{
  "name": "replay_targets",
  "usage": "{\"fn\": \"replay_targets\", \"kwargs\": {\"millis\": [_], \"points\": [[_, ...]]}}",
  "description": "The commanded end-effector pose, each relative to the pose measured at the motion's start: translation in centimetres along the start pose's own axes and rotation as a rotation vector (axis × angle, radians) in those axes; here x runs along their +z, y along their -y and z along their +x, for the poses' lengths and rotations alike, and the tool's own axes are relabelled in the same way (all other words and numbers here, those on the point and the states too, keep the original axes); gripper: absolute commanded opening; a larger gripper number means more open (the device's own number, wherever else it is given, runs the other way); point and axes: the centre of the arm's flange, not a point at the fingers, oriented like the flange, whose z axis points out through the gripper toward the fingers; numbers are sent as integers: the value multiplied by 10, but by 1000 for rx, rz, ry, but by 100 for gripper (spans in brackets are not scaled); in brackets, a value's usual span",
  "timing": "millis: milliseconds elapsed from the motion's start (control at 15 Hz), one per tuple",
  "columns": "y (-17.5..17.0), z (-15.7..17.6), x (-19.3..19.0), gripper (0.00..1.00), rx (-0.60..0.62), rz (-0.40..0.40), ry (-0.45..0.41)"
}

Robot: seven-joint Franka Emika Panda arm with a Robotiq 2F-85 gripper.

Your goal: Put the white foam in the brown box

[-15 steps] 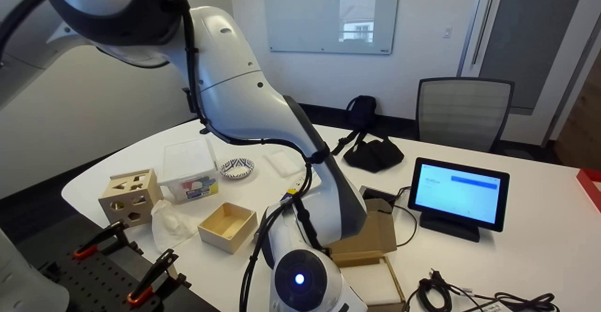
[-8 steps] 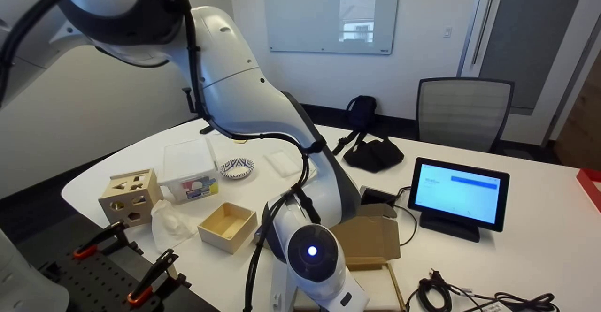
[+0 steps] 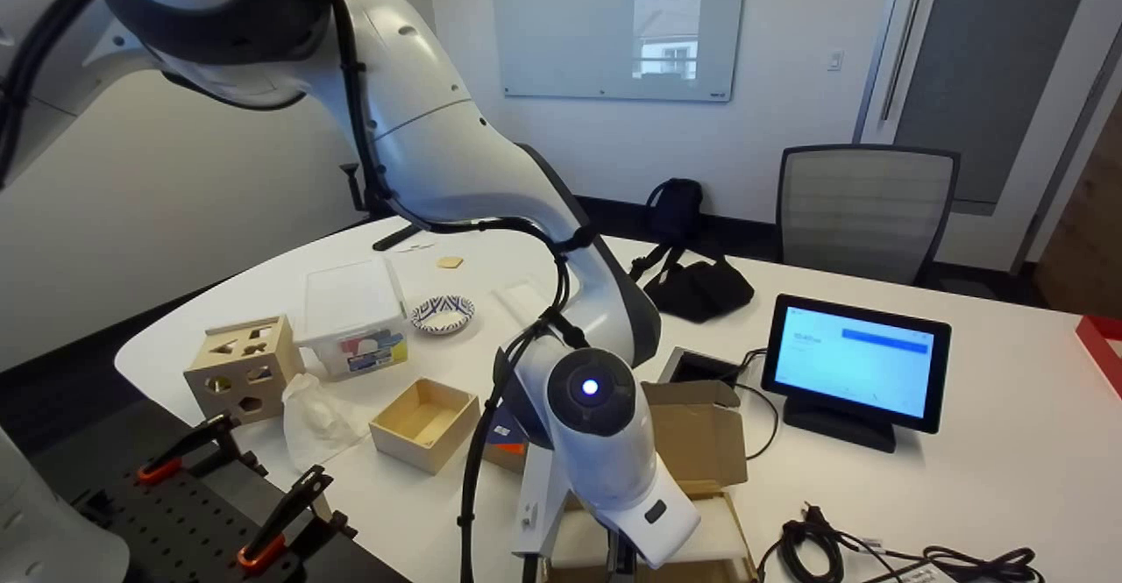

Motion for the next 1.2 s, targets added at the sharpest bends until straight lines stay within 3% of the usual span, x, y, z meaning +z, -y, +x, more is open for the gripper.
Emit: {"fn": "replay_targets", "kwargs": {"millis": [0,600,867,1133], "points": [[16,3,-25,100,31,-27,-34],[7,17,-60,100,41,-68,-133],[2,22,-52,100,33,-72,-124],[-4,25,-69,100,7,-103,-124]]}}
